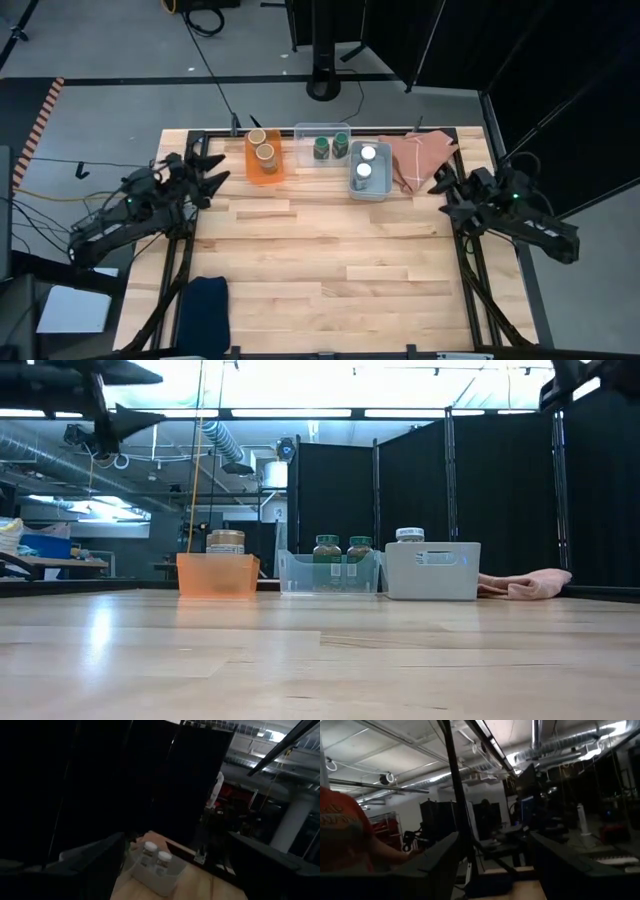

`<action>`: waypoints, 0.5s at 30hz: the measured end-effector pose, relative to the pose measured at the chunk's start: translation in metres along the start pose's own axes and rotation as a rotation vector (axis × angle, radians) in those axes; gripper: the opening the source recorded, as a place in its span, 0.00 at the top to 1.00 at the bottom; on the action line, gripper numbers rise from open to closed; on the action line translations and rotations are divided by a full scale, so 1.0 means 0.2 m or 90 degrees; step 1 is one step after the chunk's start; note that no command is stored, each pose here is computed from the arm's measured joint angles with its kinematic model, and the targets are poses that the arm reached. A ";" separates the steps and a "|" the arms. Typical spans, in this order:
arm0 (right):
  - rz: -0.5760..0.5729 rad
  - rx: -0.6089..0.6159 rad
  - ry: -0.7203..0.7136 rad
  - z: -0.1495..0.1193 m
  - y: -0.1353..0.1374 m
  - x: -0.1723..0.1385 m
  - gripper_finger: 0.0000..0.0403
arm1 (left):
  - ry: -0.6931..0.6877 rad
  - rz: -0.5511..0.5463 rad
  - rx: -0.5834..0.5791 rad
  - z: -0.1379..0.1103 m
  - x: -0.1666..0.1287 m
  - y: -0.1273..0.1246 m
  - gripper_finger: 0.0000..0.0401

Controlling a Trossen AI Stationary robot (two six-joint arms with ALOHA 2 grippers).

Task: Sort spices by type
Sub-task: Return to Home Position

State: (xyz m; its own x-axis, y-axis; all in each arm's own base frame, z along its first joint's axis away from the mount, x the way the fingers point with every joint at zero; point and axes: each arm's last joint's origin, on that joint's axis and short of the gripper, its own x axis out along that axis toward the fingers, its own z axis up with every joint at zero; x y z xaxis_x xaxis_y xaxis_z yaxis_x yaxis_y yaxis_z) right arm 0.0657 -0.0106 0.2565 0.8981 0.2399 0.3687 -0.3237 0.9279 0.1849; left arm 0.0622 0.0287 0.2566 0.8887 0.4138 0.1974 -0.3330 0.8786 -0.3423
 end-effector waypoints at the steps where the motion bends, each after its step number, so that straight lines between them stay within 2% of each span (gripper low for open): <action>1: 0.000 0.005 0.003 -0.02 -0.01 0.00 0.40 | 0.002 0.001 -0.005 -0.02 0.01 0.01 0.14; 15: -0.004 0.025 0.007 -0.28 -0.08 0.00 0.40 | 0.029 -0.068 -0.028 -0.34 0.06 0.06 0.14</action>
State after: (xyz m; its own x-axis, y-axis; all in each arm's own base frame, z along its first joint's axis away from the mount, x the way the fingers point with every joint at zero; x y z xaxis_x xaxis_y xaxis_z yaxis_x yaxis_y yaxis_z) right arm 0.0868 -0.0099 0.2029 0.9031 0.2372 0.3579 -0.3295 0.9174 0.2234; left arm 0.0905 0.0283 0.1932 0.9321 0.3066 0.1930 -0.2226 0.9050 -0.3624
